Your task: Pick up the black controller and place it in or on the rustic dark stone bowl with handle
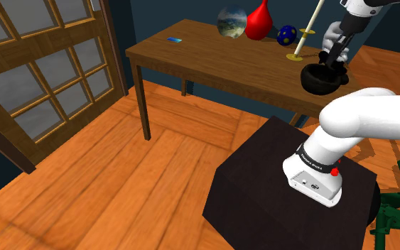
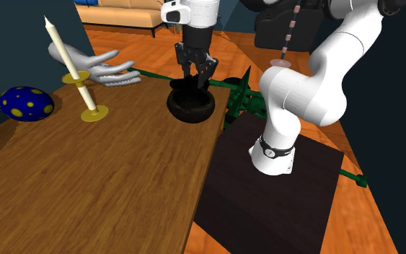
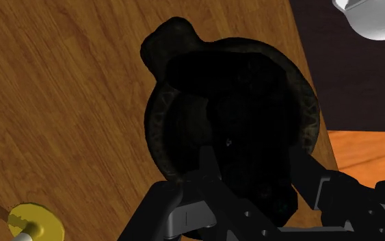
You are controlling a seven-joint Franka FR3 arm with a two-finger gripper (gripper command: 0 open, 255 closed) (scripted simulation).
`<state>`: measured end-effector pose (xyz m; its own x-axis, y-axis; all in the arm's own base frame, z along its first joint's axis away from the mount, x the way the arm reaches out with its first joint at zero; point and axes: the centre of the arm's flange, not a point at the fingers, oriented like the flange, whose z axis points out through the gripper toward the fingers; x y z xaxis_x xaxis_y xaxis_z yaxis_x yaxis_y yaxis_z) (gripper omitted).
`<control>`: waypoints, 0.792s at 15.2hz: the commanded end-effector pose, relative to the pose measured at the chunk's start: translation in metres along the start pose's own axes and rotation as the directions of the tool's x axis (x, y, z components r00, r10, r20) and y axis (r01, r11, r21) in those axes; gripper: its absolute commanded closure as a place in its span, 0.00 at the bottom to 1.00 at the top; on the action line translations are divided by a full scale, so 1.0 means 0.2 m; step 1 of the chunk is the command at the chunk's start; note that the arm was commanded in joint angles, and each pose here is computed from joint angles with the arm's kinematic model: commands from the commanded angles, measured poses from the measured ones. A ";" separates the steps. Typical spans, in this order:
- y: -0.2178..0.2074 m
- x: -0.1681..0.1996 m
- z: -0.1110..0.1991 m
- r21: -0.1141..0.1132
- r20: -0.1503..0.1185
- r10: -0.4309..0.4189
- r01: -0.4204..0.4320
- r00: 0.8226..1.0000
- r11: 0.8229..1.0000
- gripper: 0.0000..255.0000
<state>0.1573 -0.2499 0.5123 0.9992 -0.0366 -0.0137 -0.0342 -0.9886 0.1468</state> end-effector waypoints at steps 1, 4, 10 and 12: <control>-0.01 0.00 0.05 0.000 0.000 0.000 0.000 1.000 1.000 1.00; -0.02 0.00 0.10 0.000 0.000 0.000 0.000 1.000 1.000 1.00; -0.02 0.00 0.10 0.000 0.000 0.000 0.000 1.000 1.000 1.00; -0.02 0.00 0.10 0.000 0.000 0.000 0.000 1.000 1.000 0.00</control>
<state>0.1573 -0.2490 0.4921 0.9992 -0.0366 -0.0134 -0.0342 -0.9885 0.1470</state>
